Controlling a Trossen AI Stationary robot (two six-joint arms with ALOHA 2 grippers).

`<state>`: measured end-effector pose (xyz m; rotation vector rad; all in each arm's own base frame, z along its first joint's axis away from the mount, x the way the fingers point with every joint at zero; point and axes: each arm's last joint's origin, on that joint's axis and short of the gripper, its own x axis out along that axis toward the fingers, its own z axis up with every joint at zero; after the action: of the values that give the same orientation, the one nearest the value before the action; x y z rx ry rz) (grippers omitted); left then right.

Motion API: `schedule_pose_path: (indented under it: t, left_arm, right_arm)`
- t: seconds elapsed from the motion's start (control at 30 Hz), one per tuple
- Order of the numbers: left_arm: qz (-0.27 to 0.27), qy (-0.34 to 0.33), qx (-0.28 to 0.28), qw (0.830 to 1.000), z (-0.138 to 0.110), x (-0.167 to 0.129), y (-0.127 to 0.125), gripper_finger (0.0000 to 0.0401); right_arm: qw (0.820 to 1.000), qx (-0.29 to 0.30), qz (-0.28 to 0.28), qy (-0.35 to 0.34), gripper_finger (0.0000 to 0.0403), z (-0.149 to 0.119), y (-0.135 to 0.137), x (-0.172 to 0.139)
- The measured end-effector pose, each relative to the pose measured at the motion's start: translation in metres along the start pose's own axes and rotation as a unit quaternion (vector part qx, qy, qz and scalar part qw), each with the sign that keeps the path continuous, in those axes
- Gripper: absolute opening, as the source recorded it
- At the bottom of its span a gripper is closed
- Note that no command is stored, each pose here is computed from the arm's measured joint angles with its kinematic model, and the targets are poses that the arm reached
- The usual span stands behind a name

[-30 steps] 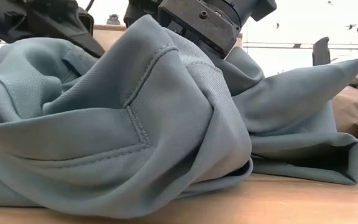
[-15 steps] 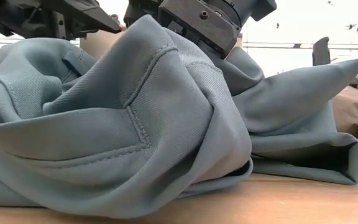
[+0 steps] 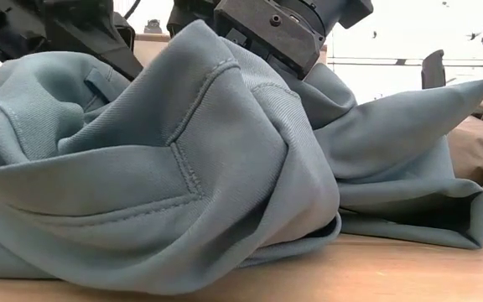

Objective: Sort clothes
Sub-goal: Put the blue, green pants into the laundry organizer

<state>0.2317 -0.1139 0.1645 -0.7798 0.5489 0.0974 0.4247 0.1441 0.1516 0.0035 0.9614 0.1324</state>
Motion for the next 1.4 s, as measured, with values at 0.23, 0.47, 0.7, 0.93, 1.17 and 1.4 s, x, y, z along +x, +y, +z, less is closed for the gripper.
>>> schedule_pose_path:
  t: [0.23,0.47,0.7,0.93,1.17,1.4]
  left_arm:
    - [-0.012,-0.008,0.041,0.999,0.005,0.000,-0.008,0.0313]
    - [0.049,0.027,0.088,0.995,0.016,0.003,-0.026,0.0313]
    - [0.079,0.046,0.096,0.991,0.013,0.020,-0.029,0.0313]
    - [0.161,0.124,0.116,0.972,0.011,0.034,-0.034,0.0313]
    - [0.256,0.162,0.181,0.936,0.030,0.030,-0.057,0.0313]
    - [0.301,0.181,0.105,0.930,0.026,0.030,-0.049,0.0313]
  right_arm:
    - [1.000,0.008,0.003,-0.014,0.0015,0.003,-0.004,0.001]
    - [0.998,0.027,0.009,-0.056,0.0015,0.013,-0.010,0.002]
    - [0.998,0.029,0.007,-0.058,0.0015,0.013,-0.010,0.002]
    - [0.998,0.029,0.006,-0.057,0.0015,0.013,-0.011,0.002]
    - [0.998,0.027,0.004,-0.055,0.0015,0.013,-0.013,0.001]
    - [0.998,0.022,0.001,-0.053,0.0015,0.013,-0.014,0.001]
